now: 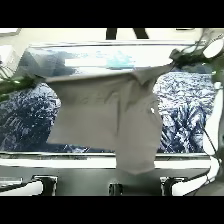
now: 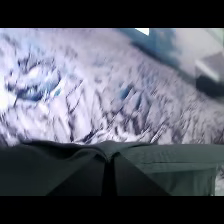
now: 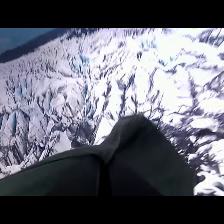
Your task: Fold the clothes and pants, and hang the long-sleeved shirts on hangers.
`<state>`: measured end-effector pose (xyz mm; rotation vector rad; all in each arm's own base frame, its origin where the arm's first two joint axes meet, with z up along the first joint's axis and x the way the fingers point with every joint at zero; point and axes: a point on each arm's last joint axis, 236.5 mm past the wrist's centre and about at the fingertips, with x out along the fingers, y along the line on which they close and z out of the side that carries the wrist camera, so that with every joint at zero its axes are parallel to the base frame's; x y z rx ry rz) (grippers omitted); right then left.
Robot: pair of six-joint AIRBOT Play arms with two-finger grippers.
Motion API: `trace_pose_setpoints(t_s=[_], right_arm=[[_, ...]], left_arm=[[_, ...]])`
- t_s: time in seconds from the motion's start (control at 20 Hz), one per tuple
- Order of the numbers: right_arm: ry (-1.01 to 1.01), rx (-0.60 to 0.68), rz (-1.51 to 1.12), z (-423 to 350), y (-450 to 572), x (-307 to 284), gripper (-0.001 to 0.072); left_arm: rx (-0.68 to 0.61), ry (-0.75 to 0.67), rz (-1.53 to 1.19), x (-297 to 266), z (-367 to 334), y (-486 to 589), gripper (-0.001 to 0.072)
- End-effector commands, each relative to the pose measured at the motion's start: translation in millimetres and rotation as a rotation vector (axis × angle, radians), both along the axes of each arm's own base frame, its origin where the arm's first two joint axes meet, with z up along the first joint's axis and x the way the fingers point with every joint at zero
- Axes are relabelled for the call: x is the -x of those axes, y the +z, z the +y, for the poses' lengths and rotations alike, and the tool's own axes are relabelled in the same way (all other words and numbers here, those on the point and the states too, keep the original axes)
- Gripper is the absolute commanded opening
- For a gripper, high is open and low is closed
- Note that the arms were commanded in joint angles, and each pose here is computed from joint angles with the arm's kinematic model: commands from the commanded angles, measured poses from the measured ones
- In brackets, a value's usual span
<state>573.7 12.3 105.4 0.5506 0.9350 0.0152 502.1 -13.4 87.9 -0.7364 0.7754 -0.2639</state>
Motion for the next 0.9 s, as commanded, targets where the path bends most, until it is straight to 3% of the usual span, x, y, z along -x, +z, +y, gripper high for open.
trace_pose_setpoints(t_s=[0.0, 0.2, 0.25, 0.35, 0.4, 0.55, 0.65, 0.85], right_arm=[[0.016, -0.195, 0.237, 41, -80, 8, 0.0043], [0.081, -0.158, 0.321, 44, -103, 24, 0.0045], [0.071, -0.147, 0.320, 34, -97, 26, 0.0097], [0.067, -0.106, 0.327, -2, -76, 44, 0.0499], [0.068, -0.076, 0.365, -26, -69, 62, 0.0536], [0.047, -0.014, 0.628, -96, -64, 151, 0.0538], [0.044, -0.004, 0.733, -114, -66, 194, 0.0539], [0.061, -0.030, 0.761, -97, -87, 242, 0.0540]], left_arm=[[0.057, -0.052, 0.157, -4, -30, -77, 0.0024], [0.064, -0.075, 0.187, -2, -42, -91, 0.0028], [0.068, -0.080, 0.182, -1, -38, -84, 0.0087], [0.095, -0.118, 0.182, 7, -21, -61, 0.0406], [0.093, -0.147, 0.198, 17, -4, -50, 0.0437], [0.006, -0.106, 0.495, 80, 68, -70, 0.0453], [-0.037, -0.137, 0.687, 136, 94, -96, 0.0544], [0.025, -0.222, 0.776, 184, 86, -143, 0.0543]])
